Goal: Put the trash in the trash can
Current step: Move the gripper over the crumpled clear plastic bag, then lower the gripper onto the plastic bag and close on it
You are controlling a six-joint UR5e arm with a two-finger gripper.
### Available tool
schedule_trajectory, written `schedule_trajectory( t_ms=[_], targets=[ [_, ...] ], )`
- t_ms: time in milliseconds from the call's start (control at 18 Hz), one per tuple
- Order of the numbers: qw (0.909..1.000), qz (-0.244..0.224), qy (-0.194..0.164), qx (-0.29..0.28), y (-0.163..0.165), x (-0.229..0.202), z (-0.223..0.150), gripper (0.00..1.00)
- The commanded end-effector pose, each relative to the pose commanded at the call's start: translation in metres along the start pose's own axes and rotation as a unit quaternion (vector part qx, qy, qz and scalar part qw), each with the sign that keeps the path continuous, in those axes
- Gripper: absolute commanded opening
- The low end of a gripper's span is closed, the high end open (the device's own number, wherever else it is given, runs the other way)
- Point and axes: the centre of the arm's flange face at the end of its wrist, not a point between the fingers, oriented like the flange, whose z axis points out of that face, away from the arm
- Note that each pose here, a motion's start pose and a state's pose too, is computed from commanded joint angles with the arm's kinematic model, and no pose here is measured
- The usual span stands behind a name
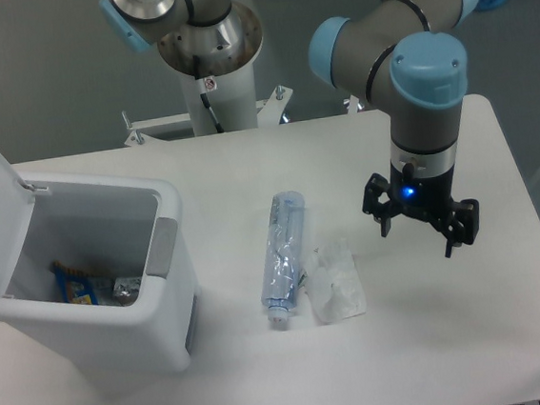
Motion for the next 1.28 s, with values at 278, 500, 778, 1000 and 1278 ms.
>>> schedule_trajectory(
  t_ms=[278,500,778,1000,1278],
  targets=[
    [1.0,-0.002,0.002,0.004,0.0,0.003,0.001,1.0],
    [0.9997,-0.021,-0.003,0.013,0.006,0.027,0.023,1.0],
    [0.996,-0.087,0.012,0.018,-0.033,0.065,0.036,1.0],
    [0.9922,-0.117,0.042,0.003,-0.059,0.1,0.057,1.0],
    [0.9903,-0.104,0.083,-0.04,-0.063,0.131,0.091,1.0]
  ],
)
